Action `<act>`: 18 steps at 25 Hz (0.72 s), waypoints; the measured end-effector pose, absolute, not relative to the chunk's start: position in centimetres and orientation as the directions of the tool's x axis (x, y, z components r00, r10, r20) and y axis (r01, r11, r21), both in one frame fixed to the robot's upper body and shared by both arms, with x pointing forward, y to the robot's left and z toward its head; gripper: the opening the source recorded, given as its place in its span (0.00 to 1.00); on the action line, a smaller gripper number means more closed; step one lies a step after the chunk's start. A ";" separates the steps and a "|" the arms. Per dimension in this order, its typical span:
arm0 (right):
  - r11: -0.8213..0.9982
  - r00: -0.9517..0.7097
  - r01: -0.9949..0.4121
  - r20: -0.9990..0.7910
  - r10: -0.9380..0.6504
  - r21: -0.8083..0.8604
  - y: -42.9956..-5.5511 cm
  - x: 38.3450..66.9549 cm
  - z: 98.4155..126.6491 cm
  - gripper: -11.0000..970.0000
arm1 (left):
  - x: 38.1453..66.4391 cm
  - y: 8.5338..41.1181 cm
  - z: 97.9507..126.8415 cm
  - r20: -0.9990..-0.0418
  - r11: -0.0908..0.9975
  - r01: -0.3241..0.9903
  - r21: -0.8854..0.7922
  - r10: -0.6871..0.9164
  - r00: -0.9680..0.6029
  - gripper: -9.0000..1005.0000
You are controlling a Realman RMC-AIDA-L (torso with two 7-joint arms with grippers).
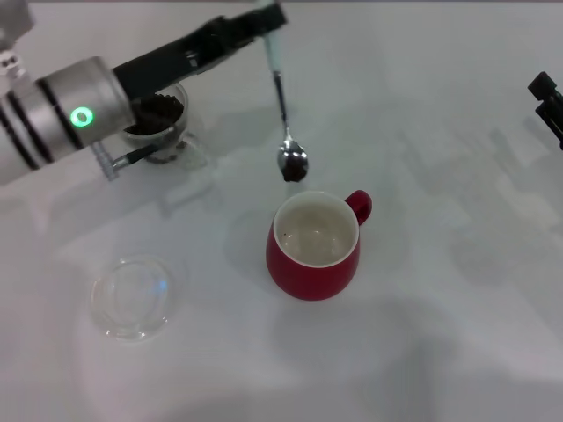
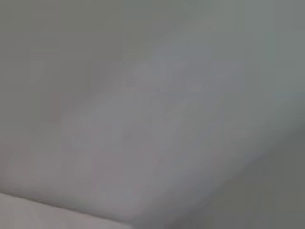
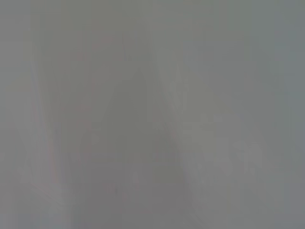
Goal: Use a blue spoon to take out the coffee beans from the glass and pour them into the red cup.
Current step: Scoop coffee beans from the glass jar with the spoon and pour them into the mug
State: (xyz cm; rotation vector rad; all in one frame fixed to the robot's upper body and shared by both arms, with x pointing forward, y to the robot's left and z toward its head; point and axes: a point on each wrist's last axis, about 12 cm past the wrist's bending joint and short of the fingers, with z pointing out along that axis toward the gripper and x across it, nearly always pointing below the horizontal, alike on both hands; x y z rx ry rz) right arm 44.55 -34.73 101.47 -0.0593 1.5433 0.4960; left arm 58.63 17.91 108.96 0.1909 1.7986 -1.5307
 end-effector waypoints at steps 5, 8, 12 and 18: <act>0.900 -0.051 -0.340 -0.961 0.270 0.271 -34.8 44.3 101.4 0.68 | 59.5 15.7 110.3 -0.724 0.270 0.672 -0.689 -0.211 -0.657 0.14; 0.901 -0.051 -0.338 -0.961 0.272 0.272 -34.8 44.1 101.4 0.68 | 59.5 14.9 110.4 -0.764 0.266 0.719 -0.642 -0.149 -0.628 0.14; 0.903 -0.049 -0.332 -0.961 0.273 0.274 -34.9 44.0 101.4 0.68 | 59.4 14.2 110.4 -0.853 0.269 0.813 -0.516 -0.076 -0.516 0.14; 0.905 -0.045 -0.329 -0.962 0.269 0.269 -35.0 44.1 101.4 0.68 | 58.9 14.0 110.3 -0.930 0.268 0.891 -0.367 -0.071 -0.361 0.14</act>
